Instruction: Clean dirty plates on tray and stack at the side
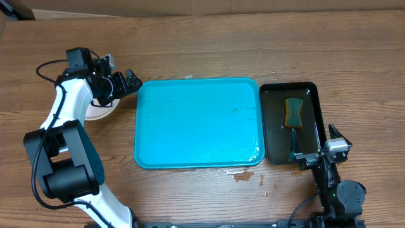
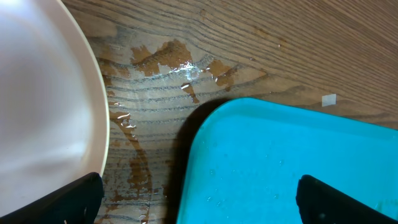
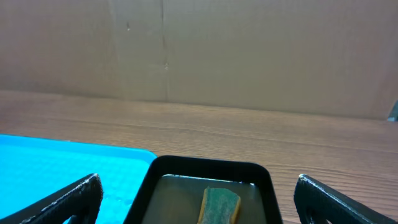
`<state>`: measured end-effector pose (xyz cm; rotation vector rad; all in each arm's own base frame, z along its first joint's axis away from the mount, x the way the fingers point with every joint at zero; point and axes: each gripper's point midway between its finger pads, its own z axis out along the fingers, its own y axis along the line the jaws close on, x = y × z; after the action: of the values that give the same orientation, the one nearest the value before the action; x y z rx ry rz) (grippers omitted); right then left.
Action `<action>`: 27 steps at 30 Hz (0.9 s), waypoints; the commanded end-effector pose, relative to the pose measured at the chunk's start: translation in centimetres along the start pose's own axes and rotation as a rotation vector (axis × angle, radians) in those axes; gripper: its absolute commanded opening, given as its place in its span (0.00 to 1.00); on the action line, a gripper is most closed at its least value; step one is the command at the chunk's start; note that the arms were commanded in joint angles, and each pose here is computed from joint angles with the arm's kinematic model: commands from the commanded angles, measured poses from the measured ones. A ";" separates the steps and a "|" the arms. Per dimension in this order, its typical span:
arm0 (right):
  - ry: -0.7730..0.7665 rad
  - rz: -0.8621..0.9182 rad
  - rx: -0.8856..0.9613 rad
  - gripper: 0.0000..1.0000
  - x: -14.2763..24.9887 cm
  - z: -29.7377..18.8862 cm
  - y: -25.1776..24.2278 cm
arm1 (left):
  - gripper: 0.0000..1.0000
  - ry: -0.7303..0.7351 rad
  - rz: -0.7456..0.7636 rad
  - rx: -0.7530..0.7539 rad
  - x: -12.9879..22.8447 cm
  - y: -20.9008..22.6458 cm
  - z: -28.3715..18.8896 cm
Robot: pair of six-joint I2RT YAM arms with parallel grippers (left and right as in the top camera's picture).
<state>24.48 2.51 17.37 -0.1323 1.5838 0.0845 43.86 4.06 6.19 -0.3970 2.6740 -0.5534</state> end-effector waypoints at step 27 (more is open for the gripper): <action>-0.001 -0.011 0.002 1.00 0.2 0.0 0.0 | 1.00 -0.012 0.032 -0.013 -0.3 0.1 -0.3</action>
<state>24.48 2.50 17.38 -0.1359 1.5831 0.0803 43.86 4.06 6.19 -0.3970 2.6740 -0.5534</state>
